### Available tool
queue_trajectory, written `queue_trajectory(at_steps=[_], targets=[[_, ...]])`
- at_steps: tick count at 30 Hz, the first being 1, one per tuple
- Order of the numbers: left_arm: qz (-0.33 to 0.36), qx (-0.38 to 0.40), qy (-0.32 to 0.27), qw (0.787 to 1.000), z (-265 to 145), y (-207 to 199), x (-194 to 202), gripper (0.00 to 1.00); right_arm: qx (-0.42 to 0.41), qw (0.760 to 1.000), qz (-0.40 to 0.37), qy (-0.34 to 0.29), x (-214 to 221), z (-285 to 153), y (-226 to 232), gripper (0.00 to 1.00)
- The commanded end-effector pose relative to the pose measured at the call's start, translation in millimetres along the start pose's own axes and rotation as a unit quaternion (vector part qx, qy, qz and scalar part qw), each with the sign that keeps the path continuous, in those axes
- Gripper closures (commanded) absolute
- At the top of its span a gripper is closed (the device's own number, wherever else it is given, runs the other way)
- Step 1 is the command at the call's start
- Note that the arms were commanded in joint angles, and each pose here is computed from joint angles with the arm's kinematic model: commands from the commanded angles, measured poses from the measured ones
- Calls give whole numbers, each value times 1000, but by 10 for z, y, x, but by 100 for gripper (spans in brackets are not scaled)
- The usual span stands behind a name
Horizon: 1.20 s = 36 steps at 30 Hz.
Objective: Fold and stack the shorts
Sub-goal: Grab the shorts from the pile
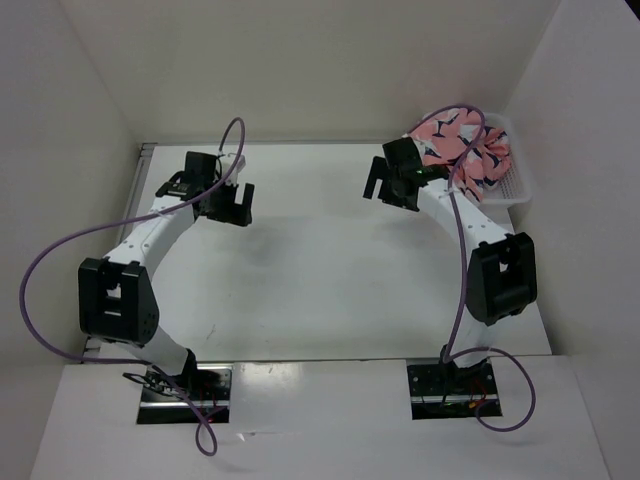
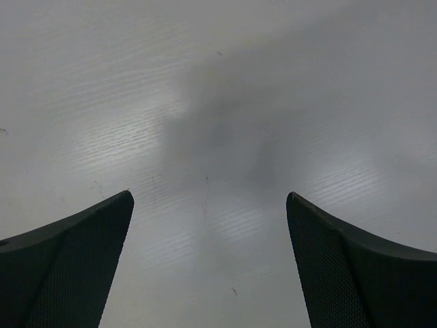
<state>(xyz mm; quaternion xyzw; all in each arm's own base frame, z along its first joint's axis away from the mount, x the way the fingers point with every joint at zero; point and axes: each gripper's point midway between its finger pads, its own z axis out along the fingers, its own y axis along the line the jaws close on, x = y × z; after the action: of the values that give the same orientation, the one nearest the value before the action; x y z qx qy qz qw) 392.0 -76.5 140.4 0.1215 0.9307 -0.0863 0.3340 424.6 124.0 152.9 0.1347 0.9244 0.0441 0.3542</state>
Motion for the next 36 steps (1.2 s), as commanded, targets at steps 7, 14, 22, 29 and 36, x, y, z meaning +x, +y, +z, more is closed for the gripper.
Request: queue_trajectory(at_steps=[7,14,22,29,36], targets=[[0,3,4,1000,7,3,9,1,-5,998,22,-55,-382,-233,-55,0],[-3,4,18,1000,26,1,75,1,60,983,104,-141,-1197,-395,-892,0],[-3,3,17,1000,-26,-9,92,1,49,964,222,-137,-1760,107,-1836,0],[-2,-2,17,1000,-77,3,73,1,38,958,264,-106,-2099,868,-2024,7],[-1,-19,14,1000,-161,50,47,1,58,956,276,-82,-1990,1198,-2119,33]])
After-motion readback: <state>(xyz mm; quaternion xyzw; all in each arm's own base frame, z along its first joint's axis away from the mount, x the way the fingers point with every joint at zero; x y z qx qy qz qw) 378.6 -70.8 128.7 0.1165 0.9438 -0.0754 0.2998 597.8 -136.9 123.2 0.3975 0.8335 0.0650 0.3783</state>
